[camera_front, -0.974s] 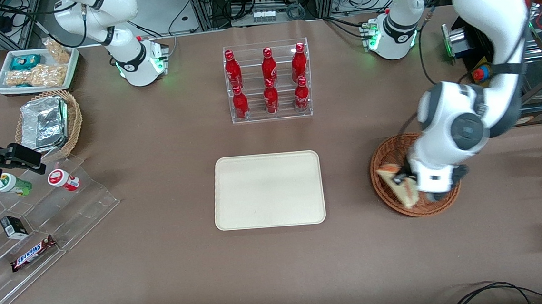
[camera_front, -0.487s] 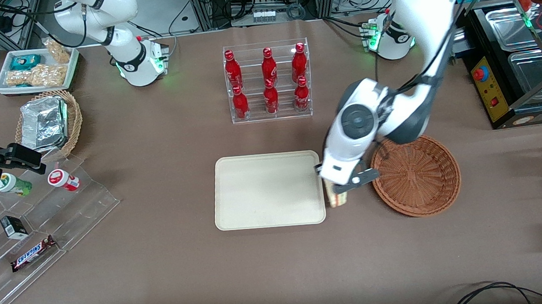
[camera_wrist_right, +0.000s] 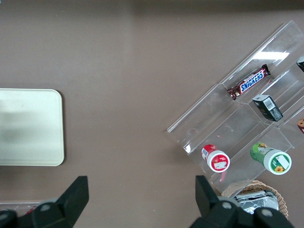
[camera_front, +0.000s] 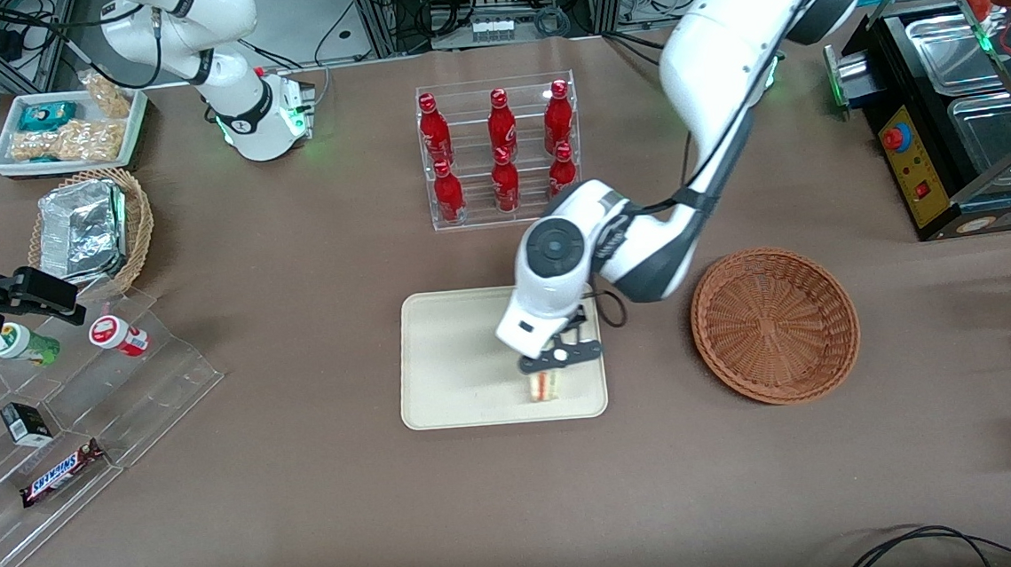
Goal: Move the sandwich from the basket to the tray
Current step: 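Carry the sandwich with the left gripper over the cream tray, then lower the sandwich onto the tray and open the left gripper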
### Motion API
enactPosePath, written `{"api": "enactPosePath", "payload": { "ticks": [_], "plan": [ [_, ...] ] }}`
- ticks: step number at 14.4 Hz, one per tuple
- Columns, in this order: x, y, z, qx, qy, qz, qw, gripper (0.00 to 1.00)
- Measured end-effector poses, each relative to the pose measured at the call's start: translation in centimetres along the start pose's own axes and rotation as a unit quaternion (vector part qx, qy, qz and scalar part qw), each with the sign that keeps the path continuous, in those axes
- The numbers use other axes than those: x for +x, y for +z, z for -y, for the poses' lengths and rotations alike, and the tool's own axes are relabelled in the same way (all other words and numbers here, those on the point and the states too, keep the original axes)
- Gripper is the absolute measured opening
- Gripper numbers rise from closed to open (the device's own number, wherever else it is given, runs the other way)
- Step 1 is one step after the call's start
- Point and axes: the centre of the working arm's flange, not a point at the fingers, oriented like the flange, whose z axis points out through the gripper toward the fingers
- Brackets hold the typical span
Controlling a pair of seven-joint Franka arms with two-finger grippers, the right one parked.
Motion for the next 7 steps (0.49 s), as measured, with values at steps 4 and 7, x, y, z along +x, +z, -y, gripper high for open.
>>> {"api": "enactPosePath", "payload": {
  "ticks": [4, 7],
  "plan": [
    [-0.5, 1.6, -1.6, -0.004, 0.011, 0.003, 0.9999, 0.16],
    [-0.8, 2.7, -2.6, -0.013, 0.016, 0.0, 0.9998, 0.18]
  ]
}}
